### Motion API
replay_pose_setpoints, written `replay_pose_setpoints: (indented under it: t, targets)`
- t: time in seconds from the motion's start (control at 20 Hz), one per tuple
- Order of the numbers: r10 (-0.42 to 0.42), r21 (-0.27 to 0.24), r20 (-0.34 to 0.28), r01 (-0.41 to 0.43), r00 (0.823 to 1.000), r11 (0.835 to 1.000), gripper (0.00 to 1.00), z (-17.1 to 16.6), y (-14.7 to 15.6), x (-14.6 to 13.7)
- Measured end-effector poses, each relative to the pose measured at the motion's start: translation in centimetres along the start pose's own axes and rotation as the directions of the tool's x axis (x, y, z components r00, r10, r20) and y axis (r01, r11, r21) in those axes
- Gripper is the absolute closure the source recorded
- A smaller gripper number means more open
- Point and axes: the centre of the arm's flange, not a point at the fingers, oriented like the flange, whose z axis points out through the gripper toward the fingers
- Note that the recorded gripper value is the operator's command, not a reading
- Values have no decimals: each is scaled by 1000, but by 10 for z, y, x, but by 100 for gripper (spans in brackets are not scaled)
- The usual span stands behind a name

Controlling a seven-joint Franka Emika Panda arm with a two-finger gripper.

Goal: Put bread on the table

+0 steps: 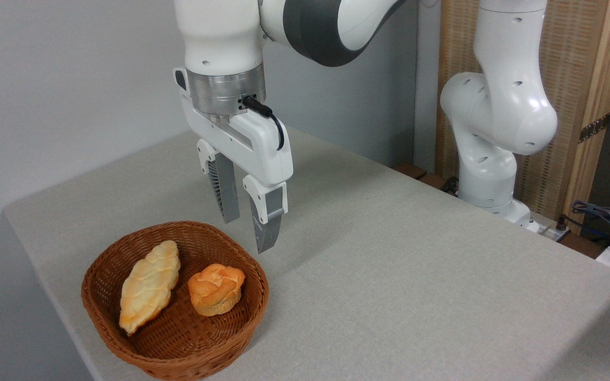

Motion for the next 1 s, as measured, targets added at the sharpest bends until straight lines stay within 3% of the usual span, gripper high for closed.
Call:
replay_pose_setpoints:
  t: [1.0]
  targets:
    - [-21, 3, -4, 21, 1000, 1000, 0, -6, -8, -7]
